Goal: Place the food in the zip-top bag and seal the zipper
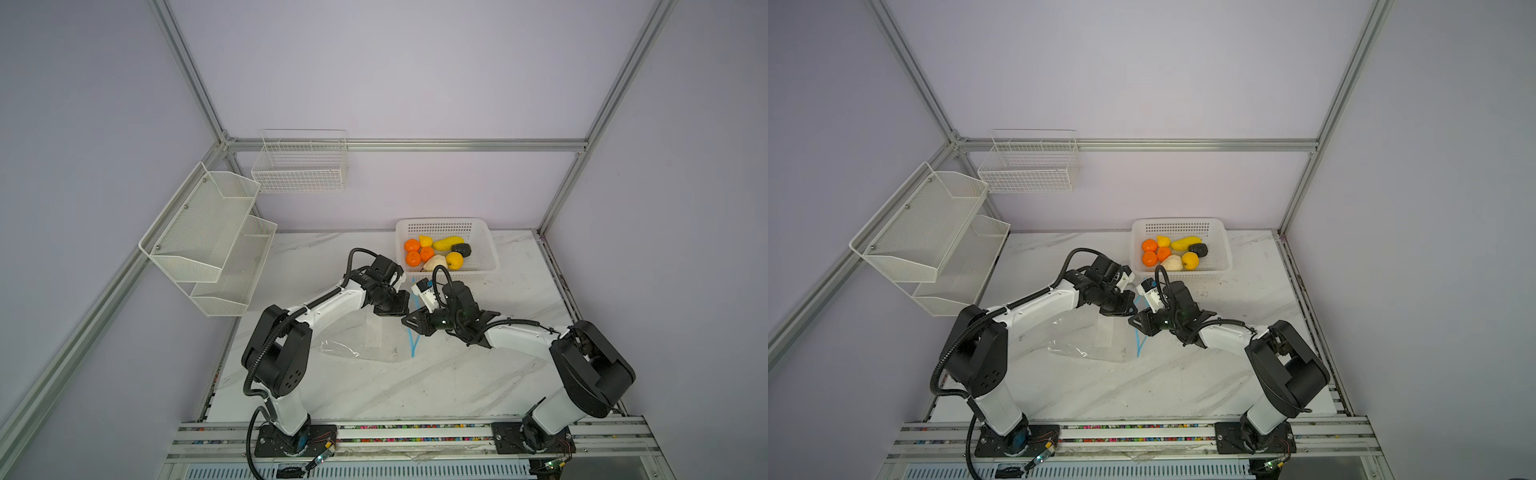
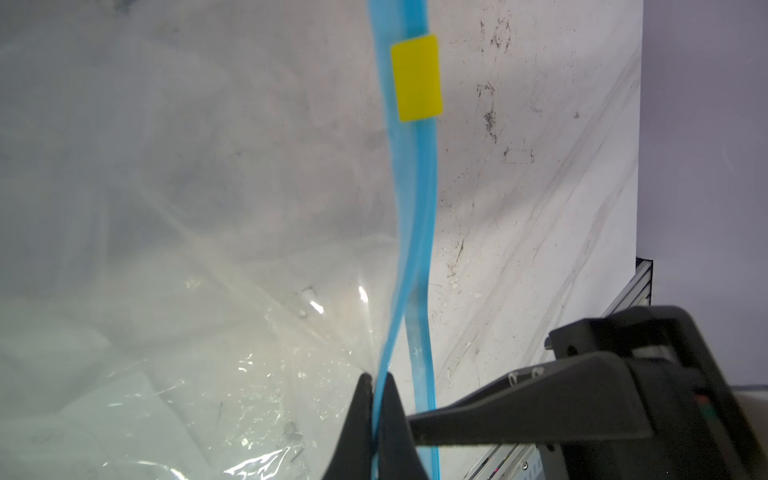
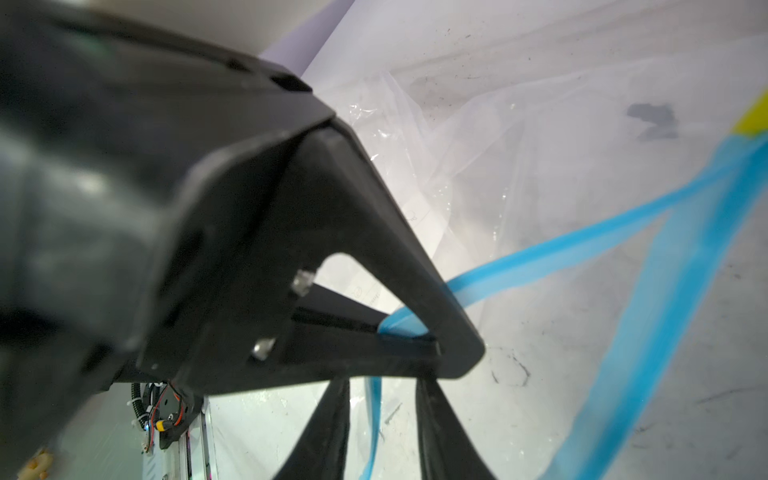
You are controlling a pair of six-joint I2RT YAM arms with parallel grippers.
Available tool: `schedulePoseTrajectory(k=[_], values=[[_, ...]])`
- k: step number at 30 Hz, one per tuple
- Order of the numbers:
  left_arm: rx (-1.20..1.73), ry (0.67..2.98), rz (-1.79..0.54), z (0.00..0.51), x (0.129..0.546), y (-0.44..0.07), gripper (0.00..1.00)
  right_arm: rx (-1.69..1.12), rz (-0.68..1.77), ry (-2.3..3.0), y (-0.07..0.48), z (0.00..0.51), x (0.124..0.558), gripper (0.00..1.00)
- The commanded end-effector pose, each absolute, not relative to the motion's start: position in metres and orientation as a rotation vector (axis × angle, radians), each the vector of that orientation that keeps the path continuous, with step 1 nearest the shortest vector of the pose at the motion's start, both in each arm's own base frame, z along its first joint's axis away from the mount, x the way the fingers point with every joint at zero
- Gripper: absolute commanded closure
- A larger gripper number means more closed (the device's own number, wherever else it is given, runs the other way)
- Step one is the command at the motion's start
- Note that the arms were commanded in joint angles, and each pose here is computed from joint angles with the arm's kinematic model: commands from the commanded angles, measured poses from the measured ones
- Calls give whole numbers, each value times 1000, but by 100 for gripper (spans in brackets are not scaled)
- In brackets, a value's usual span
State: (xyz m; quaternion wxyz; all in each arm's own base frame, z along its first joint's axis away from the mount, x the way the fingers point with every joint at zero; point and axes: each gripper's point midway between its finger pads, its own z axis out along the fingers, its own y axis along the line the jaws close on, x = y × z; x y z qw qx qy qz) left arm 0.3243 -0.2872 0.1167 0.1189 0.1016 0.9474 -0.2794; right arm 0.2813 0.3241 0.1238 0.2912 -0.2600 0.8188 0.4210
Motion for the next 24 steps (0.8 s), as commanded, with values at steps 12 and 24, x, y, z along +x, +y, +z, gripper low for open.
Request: schedulePoseTrajectory(k=[12,24], values=[[251,2684,-829,155,343,-286,100,-430,788,2131,271,174,311,68],[165,2677,-869,164,350,-280,100,-408,841,2234,291,136,324,65]])
